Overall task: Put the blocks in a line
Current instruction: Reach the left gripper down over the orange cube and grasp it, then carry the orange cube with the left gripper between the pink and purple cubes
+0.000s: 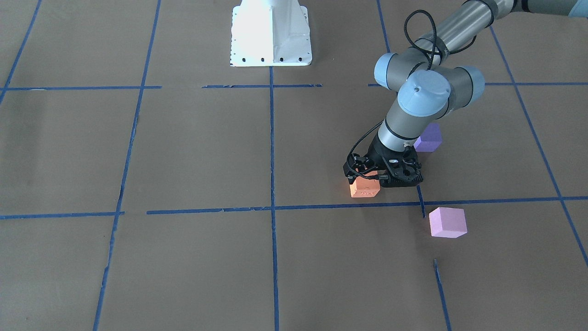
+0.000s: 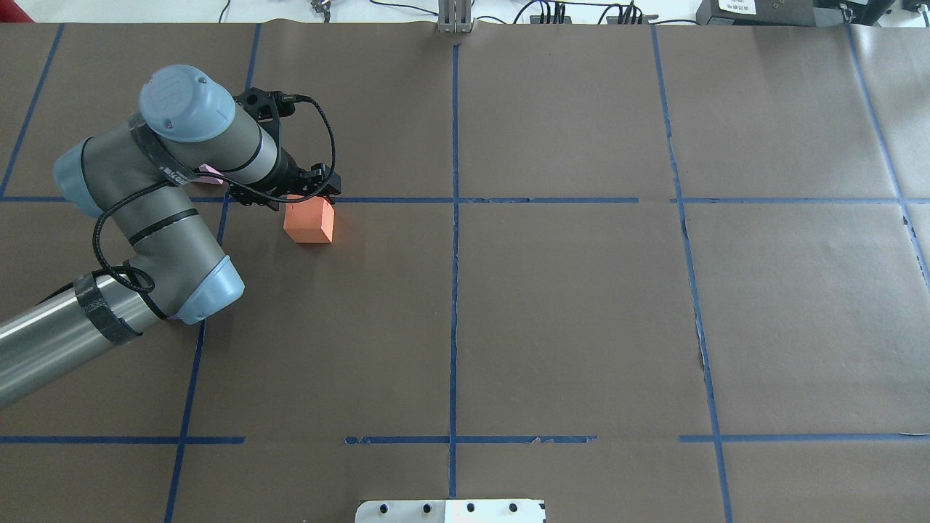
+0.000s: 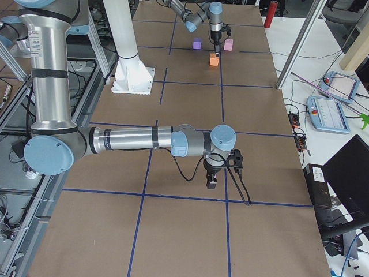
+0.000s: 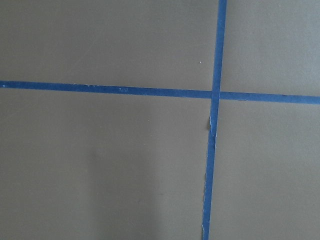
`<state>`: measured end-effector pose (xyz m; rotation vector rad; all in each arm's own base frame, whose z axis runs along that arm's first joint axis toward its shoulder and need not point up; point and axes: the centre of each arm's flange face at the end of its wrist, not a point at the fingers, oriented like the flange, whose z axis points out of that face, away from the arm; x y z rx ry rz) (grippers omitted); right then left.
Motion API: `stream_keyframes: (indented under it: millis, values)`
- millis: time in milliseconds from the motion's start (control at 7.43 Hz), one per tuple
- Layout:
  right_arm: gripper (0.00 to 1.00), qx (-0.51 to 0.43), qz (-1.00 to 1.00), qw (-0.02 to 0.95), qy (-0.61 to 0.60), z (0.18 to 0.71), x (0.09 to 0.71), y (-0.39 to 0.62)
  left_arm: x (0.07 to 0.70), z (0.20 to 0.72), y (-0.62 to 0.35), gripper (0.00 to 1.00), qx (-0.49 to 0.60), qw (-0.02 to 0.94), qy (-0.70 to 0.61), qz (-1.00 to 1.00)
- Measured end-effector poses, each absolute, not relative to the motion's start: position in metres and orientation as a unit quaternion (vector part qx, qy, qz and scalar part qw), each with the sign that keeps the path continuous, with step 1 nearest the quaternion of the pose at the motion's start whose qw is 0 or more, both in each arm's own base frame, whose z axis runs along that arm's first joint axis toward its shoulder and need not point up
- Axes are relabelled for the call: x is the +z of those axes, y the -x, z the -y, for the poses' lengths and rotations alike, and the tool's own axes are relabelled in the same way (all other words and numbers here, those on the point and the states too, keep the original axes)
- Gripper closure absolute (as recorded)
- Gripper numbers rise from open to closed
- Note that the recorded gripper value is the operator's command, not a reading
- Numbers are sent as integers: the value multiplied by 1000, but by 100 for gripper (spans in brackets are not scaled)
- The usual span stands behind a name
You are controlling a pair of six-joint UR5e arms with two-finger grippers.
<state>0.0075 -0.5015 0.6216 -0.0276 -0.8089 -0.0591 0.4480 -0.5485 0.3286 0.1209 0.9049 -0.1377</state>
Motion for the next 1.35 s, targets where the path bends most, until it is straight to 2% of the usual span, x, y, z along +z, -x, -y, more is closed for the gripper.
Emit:
stream_keyframes:
  millis: [269, 404, 538, 942, 1346]
  values:
    - [0, -29, 393, 919, 13, 501, 621, -7, 339, 543, -463, 1, -66, 901, -54, -426]
    - [0, -29, 393, 919, 13, 501, 621, -7, 344, 537, -473, 44, -60, 903, -48, -423]
    - [0, -29, 393, 919, 13, 501, 621, -7, 349, 533, -479, 78, -56, 905, -44, -420]
    - [0, -29, 393, 919, 13, 501, 621, -7, 354, 543, -443, 79, -52, 900, -39, -431]
    - [0, -29, 393, 919, 13, 501, 622, -7, 445, 538, -338, 78, -17, 916, -54, -398]
